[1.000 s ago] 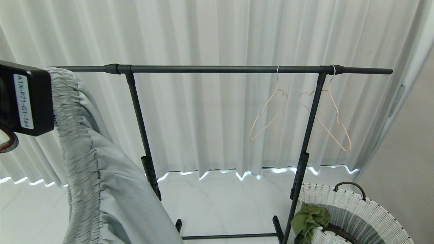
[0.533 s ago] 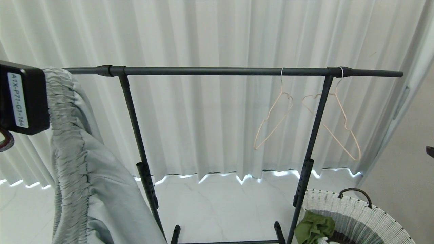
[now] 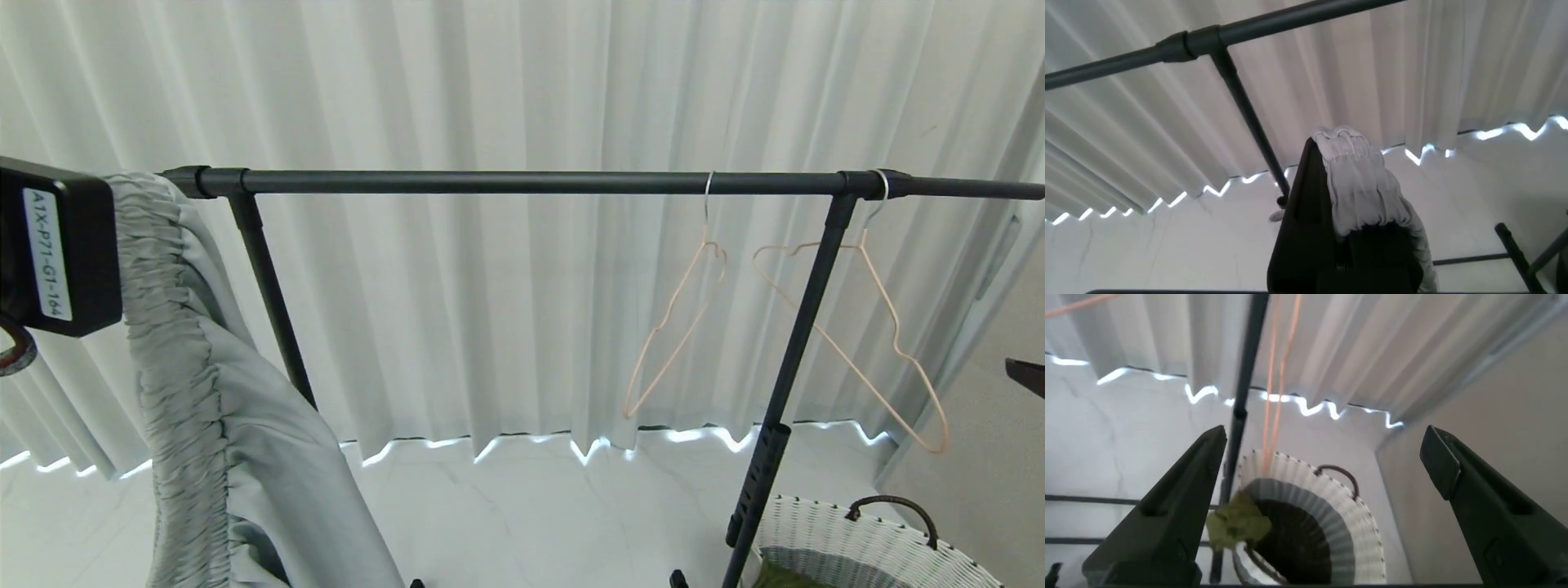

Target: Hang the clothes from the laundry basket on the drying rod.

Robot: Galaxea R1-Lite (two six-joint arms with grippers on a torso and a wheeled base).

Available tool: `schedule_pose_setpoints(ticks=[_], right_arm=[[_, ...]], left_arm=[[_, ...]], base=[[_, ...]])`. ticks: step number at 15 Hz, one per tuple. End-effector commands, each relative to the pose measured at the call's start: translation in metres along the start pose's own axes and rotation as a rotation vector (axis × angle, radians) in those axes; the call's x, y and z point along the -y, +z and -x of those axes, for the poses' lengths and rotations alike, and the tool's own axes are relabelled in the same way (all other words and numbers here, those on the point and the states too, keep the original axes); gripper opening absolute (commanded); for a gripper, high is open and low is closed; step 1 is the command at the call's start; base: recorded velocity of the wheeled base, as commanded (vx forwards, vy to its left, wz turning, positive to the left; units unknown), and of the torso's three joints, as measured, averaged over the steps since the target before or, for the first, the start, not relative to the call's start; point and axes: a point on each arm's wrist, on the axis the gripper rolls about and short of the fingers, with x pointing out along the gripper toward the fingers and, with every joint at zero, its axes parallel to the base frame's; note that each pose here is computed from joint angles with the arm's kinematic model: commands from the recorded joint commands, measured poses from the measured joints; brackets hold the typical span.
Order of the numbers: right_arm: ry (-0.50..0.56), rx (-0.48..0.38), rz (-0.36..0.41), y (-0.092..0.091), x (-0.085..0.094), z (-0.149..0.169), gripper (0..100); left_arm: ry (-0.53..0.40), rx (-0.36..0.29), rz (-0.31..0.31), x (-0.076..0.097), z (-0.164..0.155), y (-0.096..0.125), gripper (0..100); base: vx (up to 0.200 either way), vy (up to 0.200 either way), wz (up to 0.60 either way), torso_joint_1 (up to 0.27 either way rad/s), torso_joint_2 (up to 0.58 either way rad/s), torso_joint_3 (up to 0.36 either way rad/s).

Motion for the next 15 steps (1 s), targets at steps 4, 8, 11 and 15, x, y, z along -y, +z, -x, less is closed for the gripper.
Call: schedule_pose_setpoints(ticks=[4,8,11,15], right_arm=[[0.007,-0.057,-0.053,0.004,0.02,-0.07,100],[0.027,-0.151,-0.071,0.001,0.023,-0.113,100],[0.044,-0.187,-0.126,0.0,0.022,-0.131,100],[0.081,-0.251,-0.158,-0.009,0.012,-0.152,100]], left_arm=[[0.0,-0.012,-0.015,0.001,-0.001,-0.006,0],[-0.145,0.04,0.045,-0.02,0.019,-0.015,0],[-0.205,0.049,0.052,-0.026,0.024,-0.021,0],[-0.44,0.113,-0.028,-0.033,0.031,-0.029,0]], base=[[0.0,0.0,0.0,0.0,0.0,0.0],[0.0,0.0,0.0,0.0,0.0,0.0],[0.0,0.0,0.0,0.0,0.0,0.0],[0.0,0.0,0.0,0.0,0.0,0.0]])
